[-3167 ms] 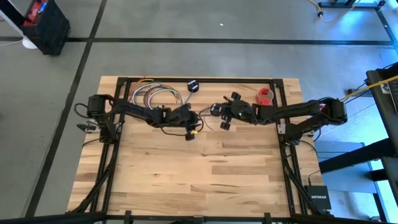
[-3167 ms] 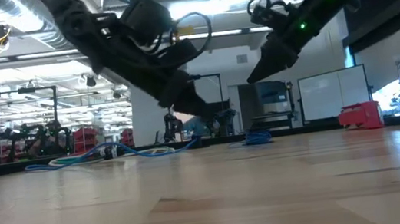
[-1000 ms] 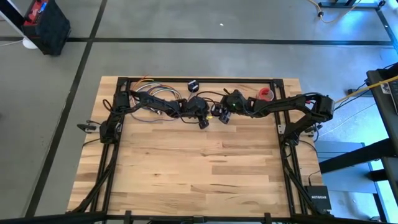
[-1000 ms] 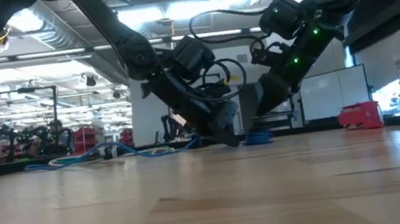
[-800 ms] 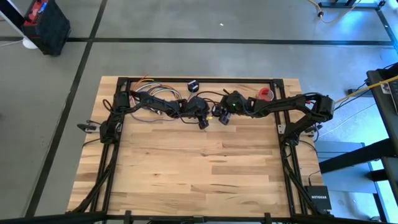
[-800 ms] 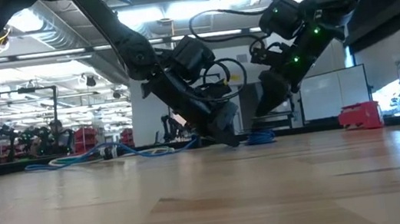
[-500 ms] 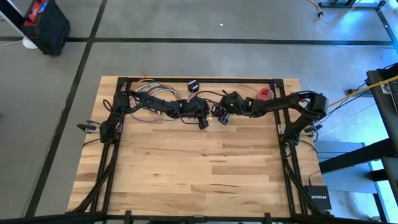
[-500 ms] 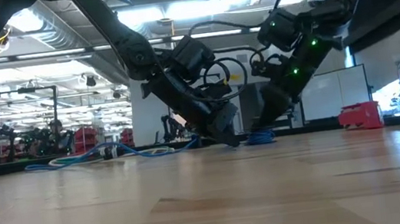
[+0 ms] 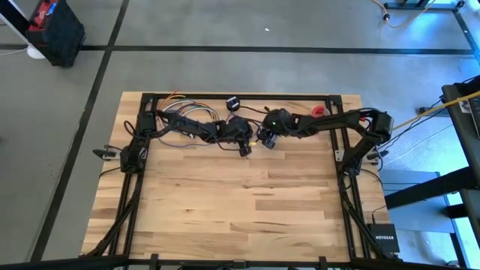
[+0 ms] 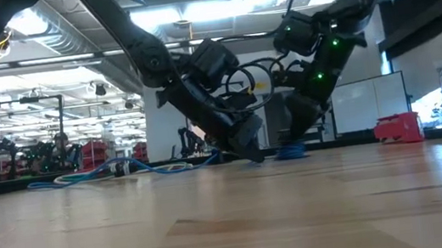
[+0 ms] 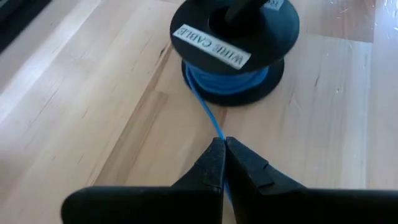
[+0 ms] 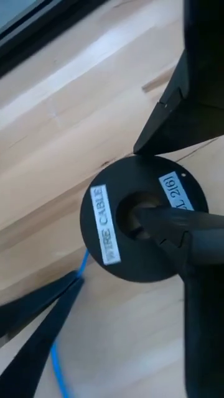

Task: Coil cords
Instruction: Uncoil the blue wire from the black spool

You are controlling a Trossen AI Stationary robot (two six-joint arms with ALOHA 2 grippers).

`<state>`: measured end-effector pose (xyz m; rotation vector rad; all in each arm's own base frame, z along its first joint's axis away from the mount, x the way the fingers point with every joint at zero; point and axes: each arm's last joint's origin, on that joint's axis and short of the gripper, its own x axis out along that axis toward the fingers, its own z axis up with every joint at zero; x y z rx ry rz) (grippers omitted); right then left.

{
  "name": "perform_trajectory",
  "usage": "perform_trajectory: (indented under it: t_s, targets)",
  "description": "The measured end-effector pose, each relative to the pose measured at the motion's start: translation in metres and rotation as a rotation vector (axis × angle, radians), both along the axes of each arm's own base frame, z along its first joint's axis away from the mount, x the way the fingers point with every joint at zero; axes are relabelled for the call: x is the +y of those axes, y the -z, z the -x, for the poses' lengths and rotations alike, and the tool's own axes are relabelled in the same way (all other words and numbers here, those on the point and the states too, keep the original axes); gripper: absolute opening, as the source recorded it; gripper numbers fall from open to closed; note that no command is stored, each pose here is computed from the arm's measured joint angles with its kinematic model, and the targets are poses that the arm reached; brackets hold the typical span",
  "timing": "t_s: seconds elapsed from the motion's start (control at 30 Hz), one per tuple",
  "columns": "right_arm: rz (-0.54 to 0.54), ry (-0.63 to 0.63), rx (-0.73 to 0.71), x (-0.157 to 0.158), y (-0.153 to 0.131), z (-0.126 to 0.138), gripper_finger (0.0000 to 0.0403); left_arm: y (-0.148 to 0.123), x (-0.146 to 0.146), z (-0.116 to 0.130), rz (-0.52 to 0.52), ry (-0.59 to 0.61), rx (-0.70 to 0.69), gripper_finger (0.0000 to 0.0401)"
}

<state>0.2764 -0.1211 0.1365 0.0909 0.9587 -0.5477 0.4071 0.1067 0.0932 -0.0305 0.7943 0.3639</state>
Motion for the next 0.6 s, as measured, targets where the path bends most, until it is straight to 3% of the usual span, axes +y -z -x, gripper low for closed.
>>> perform_trajectory:
  t_s: [0.6]
  targets:
    - [-0.106, 0.018, 0.193, 0.003, -0.008, 0.004, 0.0152, -0.008, -0.051, 0.008, 0.050, 0.077, 0.178, 0.0000]
